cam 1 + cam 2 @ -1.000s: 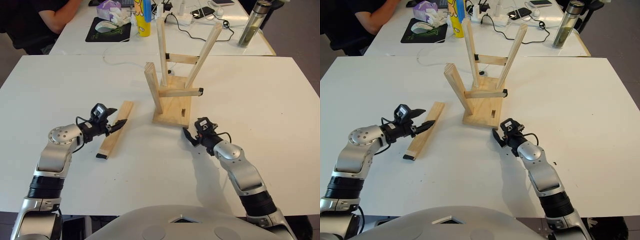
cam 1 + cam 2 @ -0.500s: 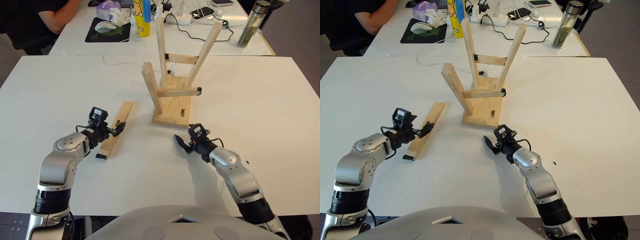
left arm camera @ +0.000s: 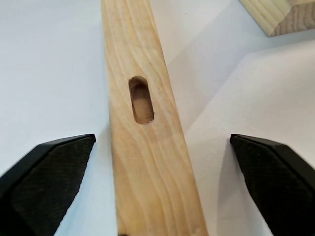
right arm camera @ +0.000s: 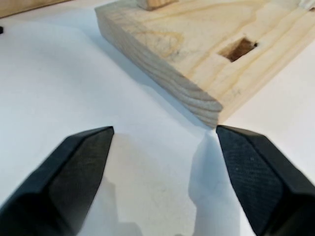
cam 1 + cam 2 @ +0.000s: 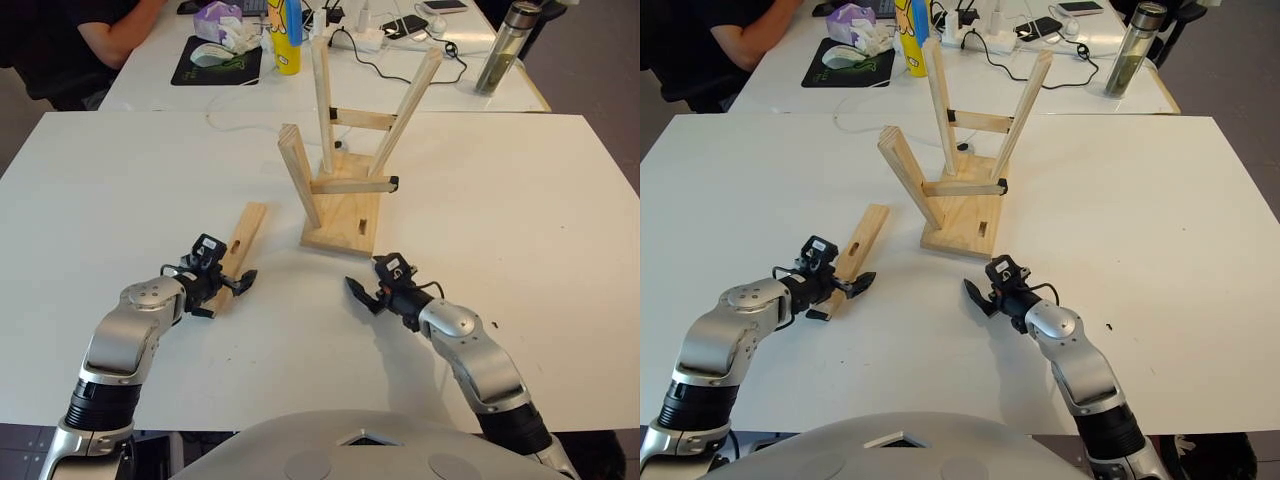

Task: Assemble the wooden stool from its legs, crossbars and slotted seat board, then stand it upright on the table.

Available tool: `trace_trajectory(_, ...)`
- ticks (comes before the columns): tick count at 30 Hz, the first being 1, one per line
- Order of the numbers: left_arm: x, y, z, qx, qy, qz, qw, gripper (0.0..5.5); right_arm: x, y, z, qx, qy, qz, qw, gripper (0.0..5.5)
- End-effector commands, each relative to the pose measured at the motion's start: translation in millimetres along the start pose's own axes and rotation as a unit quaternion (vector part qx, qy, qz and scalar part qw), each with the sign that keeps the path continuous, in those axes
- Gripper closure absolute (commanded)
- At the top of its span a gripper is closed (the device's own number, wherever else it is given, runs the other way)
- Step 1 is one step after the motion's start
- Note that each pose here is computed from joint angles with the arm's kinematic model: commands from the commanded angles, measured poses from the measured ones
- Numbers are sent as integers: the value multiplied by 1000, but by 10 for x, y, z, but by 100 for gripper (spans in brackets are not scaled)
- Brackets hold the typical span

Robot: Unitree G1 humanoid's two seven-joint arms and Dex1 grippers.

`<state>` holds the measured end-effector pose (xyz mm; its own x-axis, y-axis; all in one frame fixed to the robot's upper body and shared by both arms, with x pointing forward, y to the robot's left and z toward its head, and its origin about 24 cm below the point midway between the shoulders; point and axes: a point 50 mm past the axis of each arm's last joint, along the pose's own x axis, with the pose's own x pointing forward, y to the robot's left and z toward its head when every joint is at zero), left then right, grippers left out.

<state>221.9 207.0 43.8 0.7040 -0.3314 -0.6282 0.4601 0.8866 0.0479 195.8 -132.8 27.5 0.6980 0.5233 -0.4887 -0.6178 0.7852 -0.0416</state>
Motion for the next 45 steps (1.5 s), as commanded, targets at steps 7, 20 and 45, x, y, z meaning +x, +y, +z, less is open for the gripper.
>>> trace_trajectory(7, -27, 378, -28, 83, -8, 52, 995, 201, -230, -157, 1, 61, 29, 48, 997, 162)
trace_trajectory(20, -378, 817, 366, 100, -115, -68, 986, 335, -376, -300, 441, 210, -111, 159, 958, 162)
trace_trajectory(45, -588, -182, 565, 64, -103, -480, 869, 335, -441, -136, 546, 273, -190, 327, 885, 162)
